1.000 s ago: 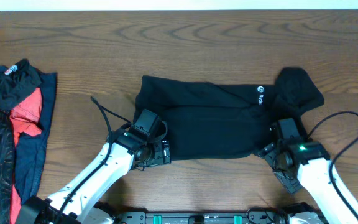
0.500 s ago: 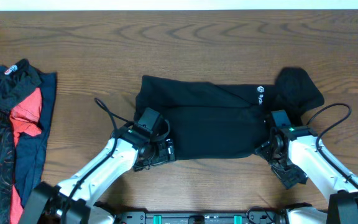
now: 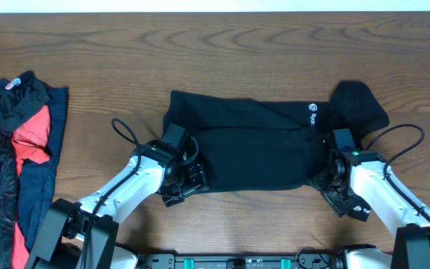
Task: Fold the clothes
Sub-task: 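Lift the near edge with both grippers and fold it toward the far side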
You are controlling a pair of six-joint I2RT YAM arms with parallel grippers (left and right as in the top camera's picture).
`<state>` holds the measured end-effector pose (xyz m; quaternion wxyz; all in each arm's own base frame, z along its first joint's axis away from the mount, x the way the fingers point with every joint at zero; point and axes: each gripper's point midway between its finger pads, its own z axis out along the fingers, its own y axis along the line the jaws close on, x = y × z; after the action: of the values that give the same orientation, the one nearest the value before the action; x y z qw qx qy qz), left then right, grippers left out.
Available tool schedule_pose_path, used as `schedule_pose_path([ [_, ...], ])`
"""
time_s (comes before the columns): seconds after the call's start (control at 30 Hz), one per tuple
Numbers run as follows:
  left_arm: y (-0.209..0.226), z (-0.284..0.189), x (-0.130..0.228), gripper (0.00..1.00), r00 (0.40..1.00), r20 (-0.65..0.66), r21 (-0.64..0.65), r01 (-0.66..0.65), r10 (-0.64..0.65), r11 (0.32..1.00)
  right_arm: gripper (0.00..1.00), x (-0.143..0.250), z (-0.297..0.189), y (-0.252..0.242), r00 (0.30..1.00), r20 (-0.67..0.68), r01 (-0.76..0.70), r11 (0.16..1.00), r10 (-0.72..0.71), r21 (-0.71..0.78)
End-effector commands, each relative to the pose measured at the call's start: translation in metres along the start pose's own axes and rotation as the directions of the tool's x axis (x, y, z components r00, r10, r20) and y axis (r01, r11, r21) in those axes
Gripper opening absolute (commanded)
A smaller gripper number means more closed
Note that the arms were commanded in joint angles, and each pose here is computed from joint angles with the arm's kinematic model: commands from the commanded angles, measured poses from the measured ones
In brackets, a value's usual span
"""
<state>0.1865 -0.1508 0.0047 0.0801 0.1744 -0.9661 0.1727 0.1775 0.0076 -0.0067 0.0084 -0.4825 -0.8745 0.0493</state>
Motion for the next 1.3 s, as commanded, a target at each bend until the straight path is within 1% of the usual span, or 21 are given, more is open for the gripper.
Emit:
schedule_pose_path([
  [0.0, 0.015, 0.007, -0.001, 0.78, 0.999, -0.012, -0.043, 0.039, -0.04, 0.998, 0.49, -0.002, 0.021, -0.026, 1.0, 0.004, 0.009, 0.994, -0.009, 0.106],
  [0.1, 0.016, 0.007, -0.002, 0.77, 0.999, -0.01, -0.042, 0.047, -0.047, 0.998, 0.37, -0.002, 0.021, -0.023, 1.0, -0.007, -0.006, 0.996, 0.007, 0.087],
  [0.2, 0.016, 0.007, -0.001, 0.77, 0.999, -0.011, -0.042, 0.047, -0.047, 0.998, 0.33, -0.003, 0.022, -0.02, 1.0, -0.015, -0.02, 0.998, 0.021, 0.064],
  [0.23, 0.016, 0.007, -0.001, 0.77, 0.999, -0.011, -0.042, 0.047, -0.047, 0.998, 0.29, -0.004, 0.022, -0.018, 1.0, -0.016, -0.02, 0.998, 0.021, 0.058],
  [0.27, 0.016, 0.007, -0.001, 0.74, 0.999, -0.011, -0.042, 0.046, -0.047, 0.998, 0.16, -0.005, 0.023, -0.015, 1.0, -0.018, -0.01, 0.999, 0.011, 0.043],
  [0.3, 0.016, 0.007, -0.001, 0.73, 0.999, -0.01, -0.042, 0.046, -0.047, 0.998, 0.07, -0.005, 0.023, -0.013, 1.0, -0.019, 0.0, 1.0, 0.0, 0.029],
  [0.33, 0.016, 0.007, -0.001, 0.71, 0.999, -0.01, -0.042, 0.046, -0.047, 0.998, 0.01, -0.006, 0.023, -0.012, 1.0, -0.017, 0.0, 1.0, 0.001, 0.026],
  [0.37, 0.016, 0.007, -0.001, 0.65, 0.999, -0.01, -0.042, 0.046, -0.047, 0.998, 0.01, -0.007, 0.023, -0.011, 1.0, -0.012, 0.008, 1.0, -0.008, 0.021],
  [0.43, 0.016, 0.007, -0.002, 0.43, 0.999, -0.01, -0.042, 0.046, -0.046, 0.998, 0.01, -0.009, 0.023, -0.009, 1.0, -0.005, 0.029, 1.0, -0.029, 0.013],
  [0.47, 0.016, 0.007, -0.002, 0.27, 0.999, -0.009, -0.042, 0.046, -0.047, 0.998, 0.01, -0.009, 0.023, -0.008, 0.999, -0.005, 0.036, 0.999, -0.036, 0.011],
  [0.53, 0.015, 0.007, -0.002, 0.09, 0.999, -0.006, -0.039, 0.045, -0.045, 0.998, 0.01, -0.009, 0.023, -0.008, 0.999, -0.005, 0.036, 0.999, -0.036, 0.011],
  [0.6, 0.014, 0.007, -0.003, 0.06, 0.999, -0.003, -0.036, 0.043, -0.043, 0.998, 0.01, -0.009, 0.023, -0.008, 0.999, -0.004, 0.036, 0.999, -0.036, 0.011],
  [0.87, 0.014, 0.007, -0.003, 0.06, 0.999, -0.003, -0.034, 0.042, -0.042, 0.999, 0.01, -0.01, 0.023, -0.008, 0.998, -0.003, 0.058, 0.998, -0.058, 0.009],
  [0.9, 0.013, 0.007, -0.001, 0.22, 0.999, -0.016, -0.03, 0.045, -0.046, 0.999, 0.01, -0.01, 0.023, -0.008, 0.998, -0.004, 0.058, 0.998, -0.058, 0.01],
  [0.93, 0.013, 0.007, 0.002, 0.34, 0.998, -0.03, -0.024, 0.047, -0.048, 0.999, 0.01, -0.009, 0.023, -0.008, 0.998, -0.007, 0.058, 0.998, -0.058, 0.007],
  [0.97, 0.013, 0.007, 0.003, 0.4, 0.998, -0.035, -0.025, 0.049, -0.05, 0.998, 0.01, -0.008, 0.023, -0.007, 0.998, -0.01, 0.058, 0.998, -0.058, 0.005],
  [1.03, 0.016, 0.005, 0.002, 0.46, 0.998, -0.025, -0.035, 0.053, -0.054, 0.998, 0.01, -0.009, 0.023, -0.007, 0.998, -0.01, 0.066, 0.998, -0.066, 0.005],
  [1.17, 0.016, -0.006, -0.009, 0.53, 0.997, 0.022, -0.005, 0.078, -0.077, 0.997, 0.02, -0.009, 0.023, -0.007, 0.996, -0.01, 0.088, 0.996, -0.088, 0.005],
  [1.2, 0.017, -0.011, -0.011, 0.65, 0.995, 0.035, 0.004, 0.089, -0.089, 0.996, 0.02, -0.009, 0.023, -0.008, 0.996, -0.01, 0.086, 0.996, -0.086, 0.006],
  [1.23, 0.018, -0.014, -0.013, 0.7, 0.994, 0.043, 0.007, 0.097, -0.097, 0.995, 0.02, -0.009, 0.023, -0.008, 0.996, -0.011, 0.086, 0.996, -0.086, 0.005],
  [1.27, 0.021, -0.017, -0.014, 0.71, 0.993, 0.055, 0.0, 0.105, -0.105, 0.995, 0.02, -0.009, 0.023, -0.008, 0.996, -0.011, 0.087, 0.996, -0.086, 0.005],
])
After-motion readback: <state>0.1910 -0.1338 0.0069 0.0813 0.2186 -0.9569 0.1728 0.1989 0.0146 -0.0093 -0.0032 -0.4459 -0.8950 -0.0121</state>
